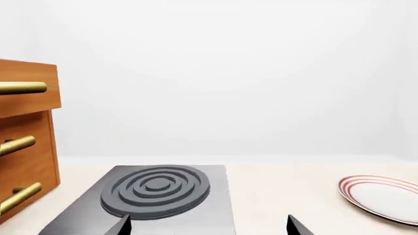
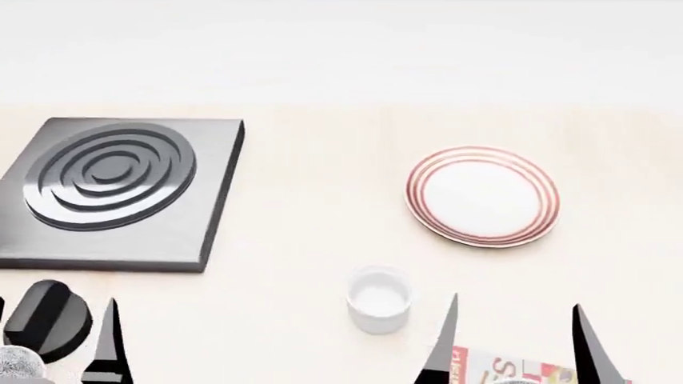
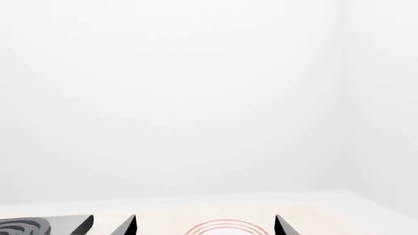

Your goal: Pick the akita bowl on the cookies box and place it on the plate.

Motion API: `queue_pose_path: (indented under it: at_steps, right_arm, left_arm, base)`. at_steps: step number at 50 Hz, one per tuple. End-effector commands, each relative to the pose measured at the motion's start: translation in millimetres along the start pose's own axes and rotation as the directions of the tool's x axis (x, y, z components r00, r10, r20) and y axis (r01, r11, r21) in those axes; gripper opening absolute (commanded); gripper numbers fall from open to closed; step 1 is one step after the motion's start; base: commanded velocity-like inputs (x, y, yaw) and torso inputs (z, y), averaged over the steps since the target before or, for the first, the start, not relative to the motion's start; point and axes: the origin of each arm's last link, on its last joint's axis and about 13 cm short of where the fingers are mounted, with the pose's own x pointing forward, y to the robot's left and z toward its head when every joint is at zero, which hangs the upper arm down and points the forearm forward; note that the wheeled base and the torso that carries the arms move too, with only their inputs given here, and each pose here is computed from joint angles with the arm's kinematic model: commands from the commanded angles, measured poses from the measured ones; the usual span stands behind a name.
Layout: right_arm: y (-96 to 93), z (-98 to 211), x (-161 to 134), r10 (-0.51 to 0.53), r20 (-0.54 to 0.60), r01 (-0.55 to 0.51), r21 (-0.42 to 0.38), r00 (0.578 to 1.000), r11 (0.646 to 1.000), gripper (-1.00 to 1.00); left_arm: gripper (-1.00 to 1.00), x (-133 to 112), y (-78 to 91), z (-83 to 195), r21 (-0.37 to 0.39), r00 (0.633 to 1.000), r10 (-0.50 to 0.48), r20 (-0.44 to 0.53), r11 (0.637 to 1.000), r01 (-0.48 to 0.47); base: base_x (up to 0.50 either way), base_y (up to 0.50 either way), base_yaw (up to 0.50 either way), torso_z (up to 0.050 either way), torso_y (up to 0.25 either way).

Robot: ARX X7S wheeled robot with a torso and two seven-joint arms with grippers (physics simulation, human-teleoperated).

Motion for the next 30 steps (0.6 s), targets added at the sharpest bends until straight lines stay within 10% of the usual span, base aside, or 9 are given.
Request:
queue_pose_path:
  at_steps: [1, 30]
  right_arm:
    - [-2.7, 2.4, 1.8, 0.004, 0.009, -0.004, -0.007, 1.000, 1.000, 1.00]
    - [-1.7, 1.8, -0.4, 0.033, -0.009, -0.033, 0.039, 0.999, 0.999, 1.00]
  left_arm:
    - [1.00, 0.8, 1.5, 0.2, 0.011, 1.000, 0.006, 0.008, 1.000, -0.006]
    - [1.00, 1.1, 1.6, 1.0, 0.012, 1.000, 0.005, 0.008, 1.000, -0.005]
  base:
    - [-0.14, -0.50, 0.00, 0.000, 0.000]
    - [-0.05, -0.43, 0.00, 0.000, 0.000]
